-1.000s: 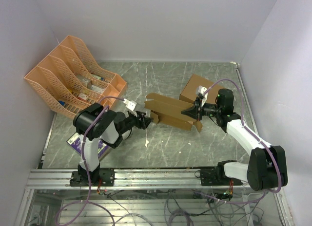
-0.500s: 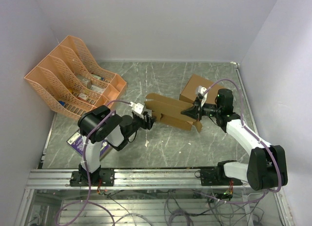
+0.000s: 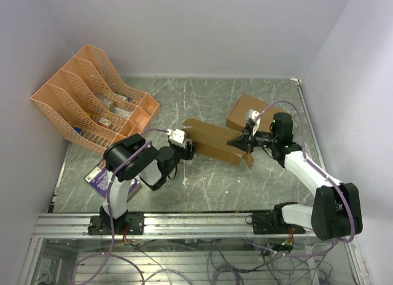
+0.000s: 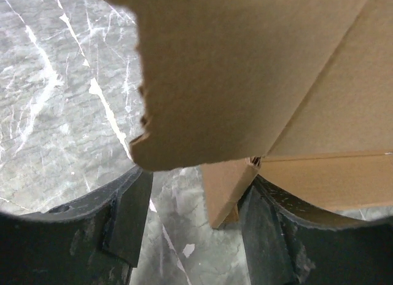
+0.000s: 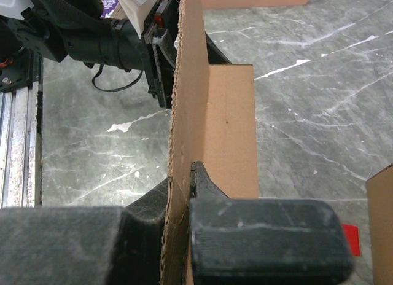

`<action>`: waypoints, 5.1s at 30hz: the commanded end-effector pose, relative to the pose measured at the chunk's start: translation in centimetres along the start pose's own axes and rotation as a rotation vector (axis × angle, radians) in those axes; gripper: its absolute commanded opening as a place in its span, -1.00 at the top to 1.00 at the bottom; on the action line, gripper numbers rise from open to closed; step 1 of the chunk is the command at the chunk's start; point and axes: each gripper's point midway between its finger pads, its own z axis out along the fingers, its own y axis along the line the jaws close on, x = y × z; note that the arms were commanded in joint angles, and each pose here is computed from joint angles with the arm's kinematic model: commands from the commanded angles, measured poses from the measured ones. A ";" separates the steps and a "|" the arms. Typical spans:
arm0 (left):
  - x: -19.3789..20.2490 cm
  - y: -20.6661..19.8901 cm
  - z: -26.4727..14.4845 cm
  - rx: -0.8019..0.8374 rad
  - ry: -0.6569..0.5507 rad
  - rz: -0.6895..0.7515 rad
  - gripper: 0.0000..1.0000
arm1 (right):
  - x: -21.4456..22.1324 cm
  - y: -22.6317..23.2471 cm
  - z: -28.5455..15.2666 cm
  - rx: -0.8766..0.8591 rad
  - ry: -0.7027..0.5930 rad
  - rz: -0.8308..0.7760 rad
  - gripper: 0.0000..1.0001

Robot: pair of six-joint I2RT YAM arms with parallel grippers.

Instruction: Fold the paper box

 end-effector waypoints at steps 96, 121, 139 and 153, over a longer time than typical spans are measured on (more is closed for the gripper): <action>-22.7 3.0 -10.1 0.056 -0.001 -0.192 -0.85 | -2.1 -2.2 0.8 -0.239 0.184 -0.008 1.00; -22.8 -0.9 -8.6 0.535 -0.027 -0.196 -1.00 | -4.7 -0.9 1.9 -0.393 0.203 -0.022 1.00; -18.8 -2.8 -8.7 0.674 -0.220 -0.224 -0.82 | -8.5 -0.7 1.6 -0.363 0.163 -0.044 1.00; -18.1 -5.4 -6.9 0.820 -0.213 -0.284 0.28 | -8.7 -0.4 1.6 -0.369 0.155 -0.040 1.00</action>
